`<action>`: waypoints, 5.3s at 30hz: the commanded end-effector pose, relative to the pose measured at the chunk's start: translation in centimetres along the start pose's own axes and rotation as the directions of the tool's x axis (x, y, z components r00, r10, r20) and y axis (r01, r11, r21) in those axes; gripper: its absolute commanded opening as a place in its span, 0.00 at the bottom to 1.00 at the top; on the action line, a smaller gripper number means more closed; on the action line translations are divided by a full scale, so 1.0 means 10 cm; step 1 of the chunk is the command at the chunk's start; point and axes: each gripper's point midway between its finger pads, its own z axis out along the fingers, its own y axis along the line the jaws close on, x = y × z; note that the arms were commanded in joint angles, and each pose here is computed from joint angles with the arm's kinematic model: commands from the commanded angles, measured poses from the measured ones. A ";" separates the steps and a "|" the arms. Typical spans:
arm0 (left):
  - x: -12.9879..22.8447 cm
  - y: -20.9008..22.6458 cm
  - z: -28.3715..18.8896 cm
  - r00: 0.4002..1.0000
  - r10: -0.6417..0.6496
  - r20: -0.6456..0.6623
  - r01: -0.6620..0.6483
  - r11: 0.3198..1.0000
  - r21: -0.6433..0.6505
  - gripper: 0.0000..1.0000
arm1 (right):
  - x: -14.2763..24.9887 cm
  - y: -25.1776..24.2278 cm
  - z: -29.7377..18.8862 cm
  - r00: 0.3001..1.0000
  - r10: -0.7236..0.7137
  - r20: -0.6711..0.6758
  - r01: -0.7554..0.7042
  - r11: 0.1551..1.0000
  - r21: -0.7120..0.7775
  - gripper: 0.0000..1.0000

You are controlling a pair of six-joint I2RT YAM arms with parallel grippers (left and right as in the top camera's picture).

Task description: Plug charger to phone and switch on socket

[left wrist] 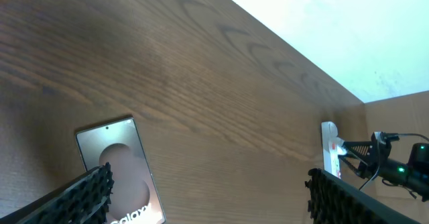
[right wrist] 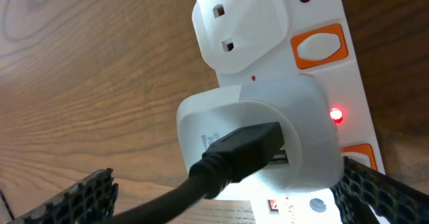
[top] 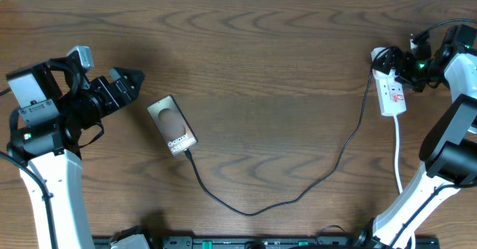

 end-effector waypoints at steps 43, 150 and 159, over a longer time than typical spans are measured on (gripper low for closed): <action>-0.05 -0.06 -0.03 1.000 0.023 0.009 -0.023 1.000 0.011 0.90 | -0.01 -0.23 -0.52 0.988 0.124 -0.089 -0.096 0.959 0.265 0.99; 1.30 0.58 0.08 0.662 0.577 0.479 -0.491 0.816 -0.304 0.90 | -0.01 -0.20 -0.51 0.984 0.159 -0.080 -0.135 0.958 0.252 0.99; 1.30 0.58 0.08 0.662 0.577 0.479 -0.491 0.816 -0.304 0.90 | -0.01 -0.20 -0.51 0.984 0.159 -0.080 -0.135 0.958 0.252 0.99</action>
